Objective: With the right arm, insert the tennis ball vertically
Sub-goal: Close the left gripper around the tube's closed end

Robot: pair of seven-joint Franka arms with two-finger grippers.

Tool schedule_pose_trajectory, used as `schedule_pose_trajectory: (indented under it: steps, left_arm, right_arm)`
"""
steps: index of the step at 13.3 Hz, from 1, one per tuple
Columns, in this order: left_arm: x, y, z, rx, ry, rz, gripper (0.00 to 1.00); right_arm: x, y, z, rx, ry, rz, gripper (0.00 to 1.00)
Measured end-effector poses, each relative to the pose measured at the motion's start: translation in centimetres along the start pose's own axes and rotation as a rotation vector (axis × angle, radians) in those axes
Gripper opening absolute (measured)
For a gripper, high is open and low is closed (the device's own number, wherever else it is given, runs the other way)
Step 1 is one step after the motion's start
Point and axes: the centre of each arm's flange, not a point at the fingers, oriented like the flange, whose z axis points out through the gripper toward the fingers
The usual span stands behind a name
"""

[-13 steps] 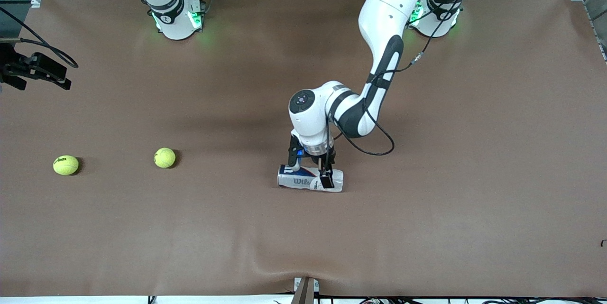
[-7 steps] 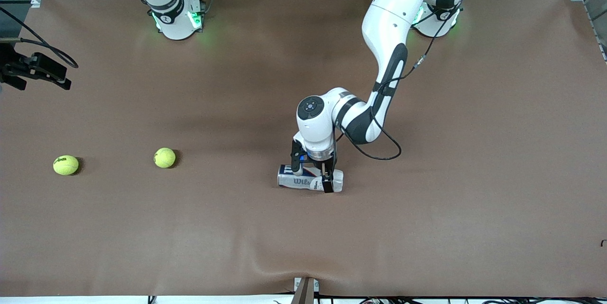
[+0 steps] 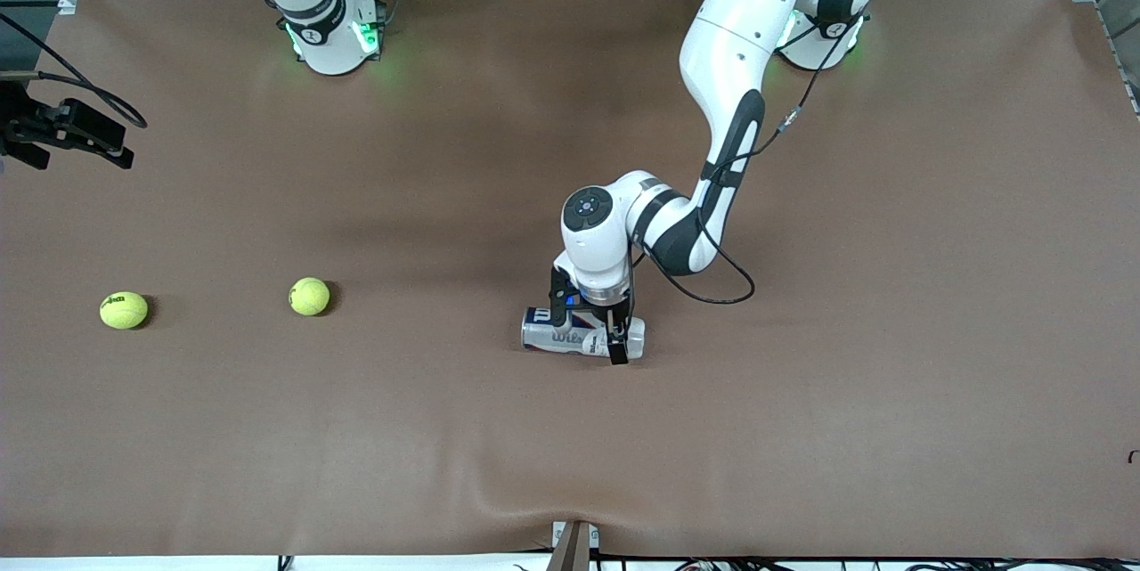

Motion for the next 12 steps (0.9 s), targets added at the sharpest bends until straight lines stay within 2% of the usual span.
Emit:
schedule_pose_trajectory:
  steps: [3, 5, 12]
  left_arm:
    - [0.0, 0.0, 0.1, -0.001, -0.001, -0.002, 0.96]
    - [0.0, 0.0, 0.1, 0.0, 0.0, -0.008, 0.91]
    - [0.9, -0.4, -1.1, 0.03, 0.042, -0.032, 0.91]
  right_arm:
    - [0.0, 0.0, 0.0, 0.0, 0.0, 0.0, 1.0]
    - [0.0, 0.0, 0.0, 0.0, 0.0, 0.0, 1.0]
    - [0.0, 0.0, 0.0, 0.0, 0.0, 0.0, 1.0]
